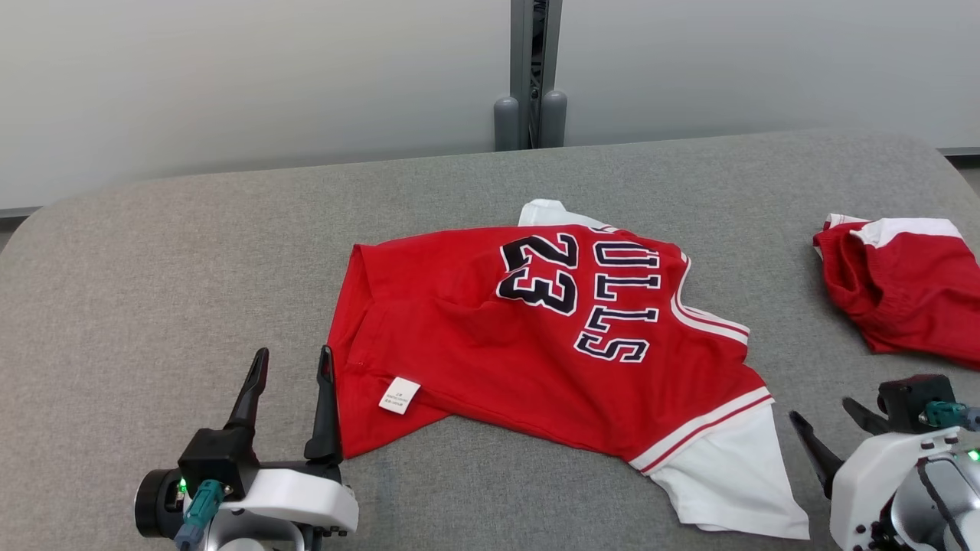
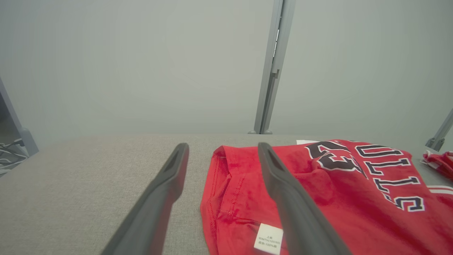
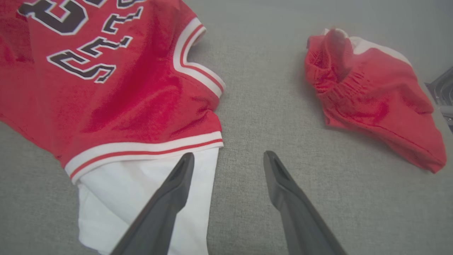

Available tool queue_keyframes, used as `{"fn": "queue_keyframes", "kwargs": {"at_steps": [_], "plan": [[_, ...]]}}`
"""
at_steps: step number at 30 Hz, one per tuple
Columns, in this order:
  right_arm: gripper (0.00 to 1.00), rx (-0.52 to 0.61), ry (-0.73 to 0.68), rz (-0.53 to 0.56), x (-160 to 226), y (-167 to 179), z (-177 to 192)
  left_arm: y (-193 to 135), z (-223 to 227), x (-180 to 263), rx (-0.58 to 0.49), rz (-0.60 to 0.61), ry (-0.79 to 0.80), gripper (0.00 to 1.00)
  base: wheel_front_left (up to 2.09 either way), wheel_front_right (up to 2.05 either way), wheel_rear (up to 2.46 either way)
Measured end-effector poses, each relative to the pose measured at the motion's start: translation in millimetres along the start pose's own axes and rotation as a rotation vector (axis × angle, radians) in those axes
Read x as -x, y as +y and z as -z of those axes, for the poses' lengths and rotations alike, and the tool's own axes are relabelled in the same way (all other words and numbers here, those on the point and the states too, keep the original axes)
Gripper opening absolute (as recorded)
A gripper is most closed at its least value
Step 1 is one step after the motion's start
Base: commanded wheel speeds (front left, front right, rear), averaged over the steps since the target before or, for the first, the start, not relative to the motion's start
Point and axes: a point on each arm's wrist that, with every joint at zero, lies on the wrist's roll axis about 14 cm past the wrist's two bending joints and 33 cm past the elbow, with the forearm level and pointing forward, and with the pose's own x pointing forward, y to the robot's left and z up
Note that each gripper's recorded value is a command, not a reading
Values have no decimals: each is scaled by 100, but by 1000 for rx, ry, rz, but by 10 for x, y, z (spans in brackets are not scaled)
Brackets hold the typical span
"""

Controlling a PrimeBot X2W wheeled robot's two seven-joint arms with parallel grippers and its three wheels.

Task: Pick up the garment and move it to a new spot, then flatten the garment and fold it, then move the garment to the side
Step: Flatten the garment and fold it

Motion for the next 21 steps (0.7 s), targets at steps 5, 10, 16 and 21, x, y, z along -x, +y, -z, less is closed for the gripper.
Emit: {"fn": "queue_keyframes", "kwargs": {"at_steps": [5,10,16,21], "plan": [[100,0,-233,-12,-15,112,-518,-16,-25,10,1,4,-7,100,0,0,0],[100,-69,-446,-56,6,317,-887,-16,-48,20,0,3,-13,100,0,0,0],[100,-127,-534,-72,-17,442,-915,-10,-54,39,0,2,-14,100,0,0,0],[100,-157,-505,-85,-108,562,-727,-4,21,58,-1,3,9,100,0,0,0]]}}
